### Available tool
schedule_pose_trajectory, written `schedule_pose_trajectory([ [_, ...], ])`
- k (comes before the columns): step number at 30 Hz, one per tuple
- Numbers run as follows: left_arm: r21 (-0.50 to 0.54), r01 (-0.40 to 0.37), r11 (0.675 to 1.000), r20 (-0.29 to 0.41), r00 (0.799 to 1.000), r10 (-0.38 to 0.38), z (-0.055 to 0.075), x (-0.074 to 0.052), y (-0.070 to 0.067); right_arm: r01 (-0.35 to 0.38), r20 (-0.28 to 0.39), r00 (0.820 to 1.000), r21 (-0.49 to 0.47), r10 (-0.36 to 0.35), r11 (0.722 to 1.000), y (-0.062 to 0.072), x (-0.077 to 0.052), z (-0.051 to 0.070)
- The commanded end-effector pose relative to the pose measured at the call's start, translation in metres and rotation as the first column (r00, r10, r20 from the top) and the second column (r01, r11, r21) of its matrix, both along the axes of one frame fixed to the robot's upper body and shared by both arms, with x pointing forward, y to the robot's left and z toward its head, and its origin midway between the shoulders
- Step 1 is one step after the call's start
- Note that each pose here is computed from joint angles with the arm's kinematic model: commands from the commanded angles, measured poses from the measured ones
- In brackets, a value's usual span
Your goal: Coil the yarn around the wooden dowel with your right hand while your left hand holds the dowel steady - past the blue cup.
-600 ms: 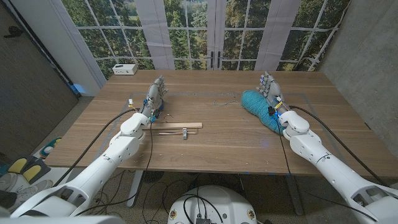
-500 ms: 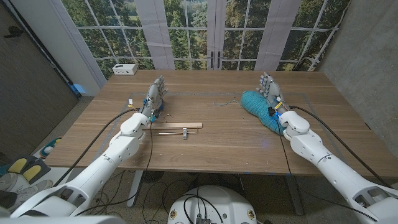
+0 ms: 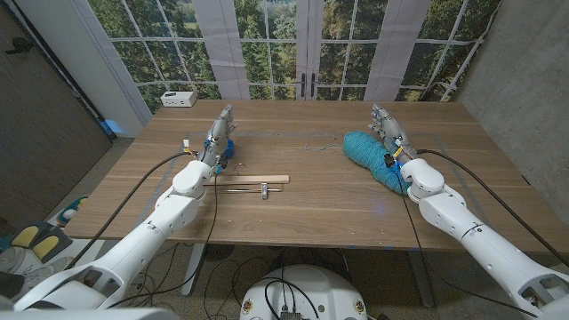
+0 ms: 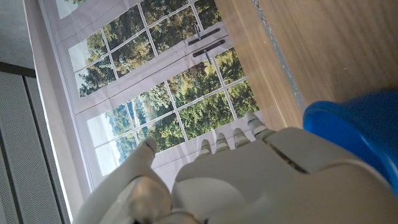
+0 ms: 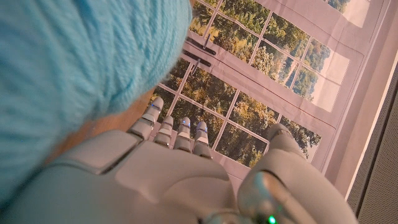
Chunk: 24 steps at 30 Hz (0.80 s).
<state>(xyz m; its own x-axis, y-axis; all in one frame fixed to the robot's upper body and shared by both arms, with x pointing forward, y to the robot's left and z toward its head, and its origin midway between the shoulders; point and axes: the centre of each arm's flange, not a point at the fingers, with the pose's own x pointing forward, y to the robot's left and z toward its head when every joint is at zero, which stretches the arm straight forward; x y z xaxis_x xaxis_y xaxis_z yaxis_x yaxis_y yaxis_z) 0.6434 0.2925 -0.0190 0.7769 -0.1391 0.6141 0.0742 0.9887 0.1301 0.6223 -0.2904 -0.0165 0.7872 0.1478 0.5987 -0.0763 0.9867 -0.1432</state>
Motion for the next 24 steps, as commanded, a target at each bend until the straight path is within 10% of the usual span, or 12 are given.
schedule_pose_trajectory([
  [1,0.126,-0.16,0.979,0.079,0.985,0.151,0.009,-0.015,0.0,0.21,0.083,0.976,-0.101,-0.202,0.973,-0.003,-0.029,0.012],
  [24,0.328,-0.395,0.858,0.204,0.917,0.344,0.014,-0.052,-0.001,0.39,0.11,0.921,-0.249,-0.374,0.887,-0.014,-0.08,0.014],
])
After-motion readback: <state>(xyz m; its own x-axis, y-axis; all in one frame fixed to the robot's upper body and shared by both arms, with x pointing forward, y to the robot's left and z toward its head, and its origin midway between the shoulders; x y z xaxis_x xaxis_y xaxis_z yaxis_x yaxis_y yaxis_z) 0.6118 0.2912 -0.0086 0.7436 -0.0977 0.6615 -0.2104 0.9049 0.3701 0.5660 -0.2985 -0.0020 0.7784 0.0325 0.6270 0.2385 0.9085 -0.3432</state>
